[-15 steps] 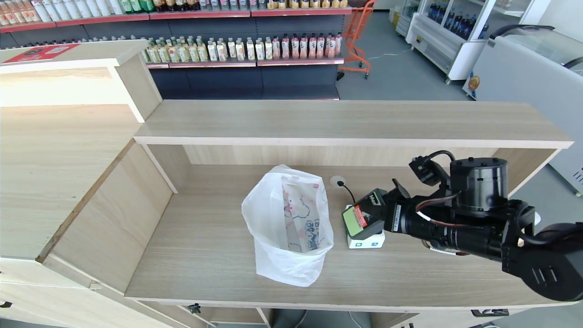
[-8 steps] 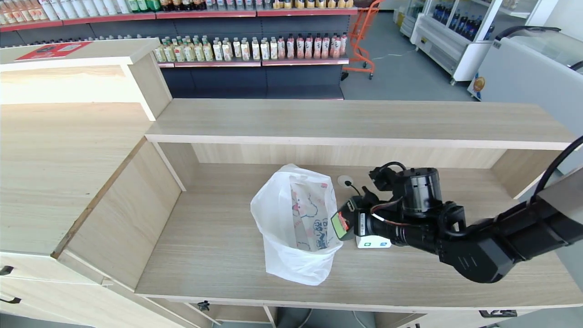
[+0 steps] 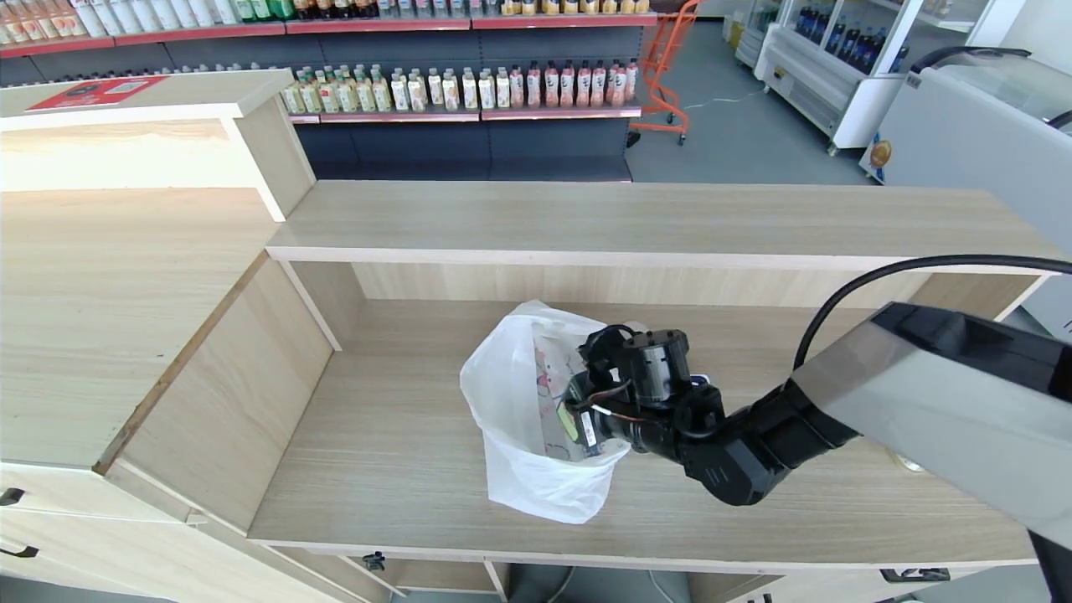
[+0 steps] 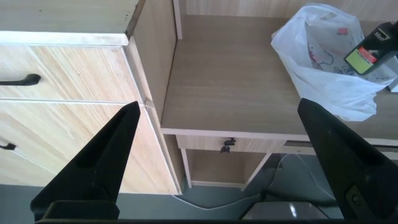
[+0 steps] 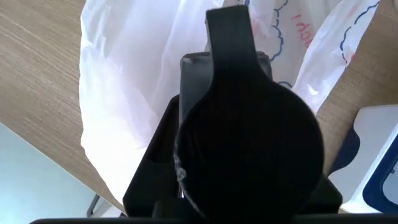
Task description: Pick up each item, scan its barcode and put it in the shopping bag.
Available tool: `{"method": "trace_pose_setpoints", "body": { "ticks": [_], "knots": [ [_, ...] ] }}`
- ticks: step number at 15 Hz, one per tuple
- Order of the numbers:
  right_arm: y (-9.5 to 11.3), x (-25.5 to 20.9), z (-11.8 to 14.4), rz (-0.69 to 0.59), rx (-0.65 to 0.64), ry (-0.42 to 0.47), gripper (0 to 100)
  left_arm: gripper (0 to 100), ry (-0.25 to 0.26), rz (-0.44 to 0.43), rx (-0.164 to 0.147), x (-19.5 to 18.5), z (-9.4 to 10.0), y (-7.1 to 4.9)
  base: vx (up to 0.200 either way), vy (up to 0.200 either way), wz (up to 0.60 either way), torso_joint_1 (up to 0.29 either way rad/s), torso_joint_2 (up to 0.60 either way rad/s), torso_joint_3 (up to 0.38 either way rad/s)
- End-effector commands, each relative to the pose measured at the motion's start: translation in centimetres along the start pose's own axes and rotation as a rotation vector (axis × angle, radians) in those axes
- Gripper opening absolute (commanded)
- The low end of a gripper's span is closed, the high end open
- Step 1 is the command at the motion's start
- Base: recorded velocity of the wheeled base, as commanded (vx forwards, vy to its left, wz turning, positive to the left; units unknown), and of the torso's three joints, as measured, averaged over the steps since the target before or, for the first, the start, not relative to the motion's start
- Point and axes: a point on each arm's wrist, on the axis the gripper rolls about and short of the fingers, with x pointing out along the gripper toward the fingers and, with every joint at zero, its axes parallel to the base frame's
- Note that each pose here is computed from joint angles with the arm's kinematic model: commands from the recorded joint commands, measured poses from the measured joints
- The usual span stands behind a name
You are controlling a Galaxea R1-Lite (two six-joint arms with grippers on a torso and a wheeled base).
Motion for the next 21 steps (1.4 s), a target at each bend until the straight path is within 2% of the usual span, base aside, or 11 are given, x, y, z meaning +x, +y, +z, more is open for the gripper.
{"method": "trace_pose_setpoints", "body": {
  "ticks": [1,7,8,12,13,16,19,21],
  "knots": [
    [1.3,2.3,-1.9,-0.001,-0.049,0.037,0,100,0.002,0.001,0.001,0.0,0.0,0.0,0.0,0.0,0.0,0.0,0.0,0.0],
    [1.8,3.9,-3.0,-0.009,-0.127,0.046,0,100,0.002,0.001,0.0,0.0,0.0,0.0,0.0,0.0,0.0,0.0,0.0,0.0],
    [1.9,3.9,-2.8,-0.006,-0.116,0.026,100,100,0.002,0.001,0.0,0.0,0.0,0.0,0.0,0.0,0.0,0.0,0.0,0.0],
    [1.8,1.5,0.7,0.012,0.12,-0.076,100,100,0.002,0.002,0.001,0.0,0.0,0.0,0.0,0.0,0.0,0.0,0.0,0.0],
    [0.9,-1.2,2.8,0.049,0.241,-0.093,100,100,0.002,0.002,0.0,0.0,0.0,0.0,0.0,0.0,0.0,0.0,0.0,0.0],
    [-2.1,-8.8,4.4,0.068,0.429,-0.042,100,100,0.002,0.001,0.0,0.0,0.0,0.0,0.0,0.0,0.0,0.0,0.0,0.0],
    [-6.6,-16.9,4.5,-0.03,0.494,-0.022,100,100,0.002,0.001,0.0,0.0,0.0,0.0,0.0,0.0,0.0,0.0,0.0,0.0],
    [-8.8,-21.1,3.9,-0.129,0.43,0.019,100,100,0.002,0.001,0.001,0.0,0.0,0.0,0.0,0.0,0.0,0.0,0.0,0.0]
  ]
}}
